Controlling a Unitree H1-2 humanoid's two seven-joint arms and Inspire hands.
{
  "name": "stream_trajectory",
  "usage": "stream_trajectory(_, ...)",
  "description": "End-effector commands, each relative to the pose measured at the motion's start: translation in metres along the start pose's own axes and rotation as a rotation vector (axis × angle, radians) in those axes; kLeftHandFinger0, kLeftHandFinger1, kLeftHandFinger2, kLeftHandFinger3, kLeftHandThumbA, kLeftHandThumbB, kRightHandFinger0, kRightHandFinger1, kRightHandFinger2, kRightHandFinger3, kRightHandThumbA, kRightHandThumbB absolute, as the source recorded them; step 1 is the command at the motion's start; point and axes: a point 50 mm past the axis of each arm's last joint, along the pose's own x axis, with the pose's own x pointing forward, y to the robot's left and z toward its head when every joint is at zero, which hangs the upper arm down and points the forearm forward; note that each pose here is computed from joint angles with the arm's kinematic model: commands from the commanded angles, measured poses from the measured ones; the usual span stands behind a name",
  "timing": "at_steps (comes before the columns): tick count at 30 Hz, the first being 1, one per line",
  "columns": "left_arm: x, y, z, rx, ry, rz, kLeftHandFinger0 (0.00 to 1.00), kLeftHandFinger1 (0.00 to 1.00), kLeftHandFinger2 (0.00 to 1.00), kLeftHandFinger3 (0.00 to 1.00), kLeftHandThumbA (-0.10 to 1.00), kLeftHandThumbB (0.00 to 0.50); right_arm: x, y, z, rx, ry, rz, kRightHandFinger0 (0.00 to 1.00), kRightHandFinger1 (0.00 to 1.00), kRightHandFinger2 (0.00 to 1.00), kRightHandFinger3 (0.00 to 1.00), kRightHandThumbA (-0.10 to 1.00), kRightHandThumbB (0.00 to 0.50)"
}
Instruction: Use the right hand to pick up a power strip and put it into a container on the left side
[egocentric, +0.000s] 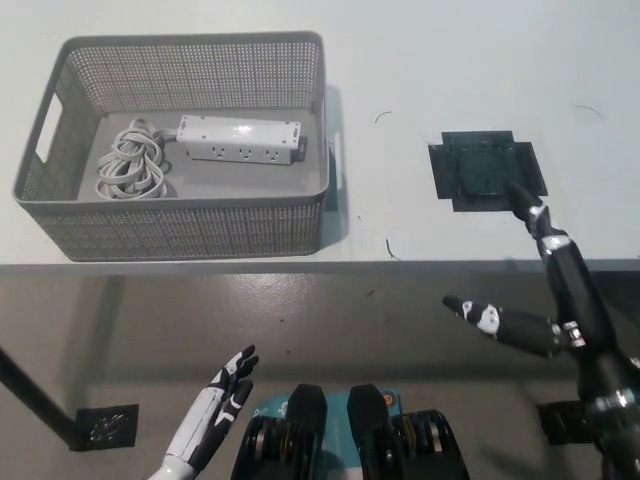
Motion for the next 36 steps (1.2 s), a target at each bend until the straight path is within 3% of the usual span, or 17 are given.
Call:
stream_trajectory(1,0.011,0.002,0.016,0.078,-0.092,-0.059,1.00,1.00,1.00,1.00,1.00,0.079,-0.080,-0.016,0.113,0.208,-0.770,-0.179,1.00,1.00,1.00,1.00,1.00,0.364)
stream_trajectory(6,0.011,0.002,0.015,0.067,-0.092,-0.049,1.00,1.00,1.00,1.00,1.00,0.073,-0.091,-0.001,0.039,0.189,-0.406,-0.191,1.00,1.00,1.00,1.00,1.00,0.315)
stream_trajectory(7,0.010,0.002,0.014,0.068,-0.094,-0.049,1.00,1.00,1.00,1.00,1.00,0.070,-0.092,0.005,0.023,0.155,-0.323,-0.240,1.00,1.00,1.00,1.00,1.00,0.290)
stream_trajectory(8,0.009,0.002,0.014,0.067,-0.097,-0.048,1.00,1.00,1.00,1.00,1.00,0.070,-0.097,0.012,0.006,0.153,-0.244,-0.250,1.00,1.00,1.00,1.00,1.00,0.217)
stream_trajectory(12,0.008,0.001,0.013,0.068,-0.094,-0.045,1.00,1.00,1.00,1.00,1.00,0.082,-0.111,0.036,-0.050,0.244,-0.015,-0.268,1.00,1.00,1.00,1.00,1.00,0.252)
stream_trajectory(13,0.008,0.001,0.013,0.072,-0.094,-0.043,1.00,1.00,1.00,1.00,1.00,0.082,-0.113,0.040,-0.060,0.243,0.025,-0.264,1.00,1.00,1.00,1.00,1.00,0.228)
stream_trajectory(15,0.008,-0.001,0.013,0.076,-0.092,-0.043,1.00,1.00,1.00,1.00,1.00,0.083,-0.120,0.049,-0.084,0.279,0.116,-0.266,1.00,1.00,1.00,1.00,1.00,0.250)
stream_trajectory(16,0.008,-0.002,0.013,0.075,-0.095,-0.042,1.00,1.00,1.00,1.00,1.00,0.077,-0.122,0.053,-0.093,0.288,0.148,-0.246,1.00,1.00,1.00,1.00,1.00,0.221)
stream_trajectory(20,0.008,-0.001,0.012,0.069,-0.099,-0.034,1.00,1.00,1.00,1.00,1.00,0.073,-0.123,0.056,-0.109,0.272,0.196,-0.189,1.00,1.00,1.00,1.00,1.00,0.181)
stream_trajectory(28,0.010,0.000,0.014,0.067,-0.096,-0.029,1.00,1.00,1.00,1.00,1.00,0.085,-0.118,0.060,-0.127,0.262,0.236,-0.120,1.00,1.00,1.00,1.00,1.00,0.265)
stream_trajectory(36,0.012,0.002,0.014,0.070,-0.099,-0.022,1.00,1.00,1.00,1.00,1.00,0.100,-0.110,0.063,-0.134,0.231,0.241,-0.021,1.00,1.00,1.00,1.00,1.00,0.263)
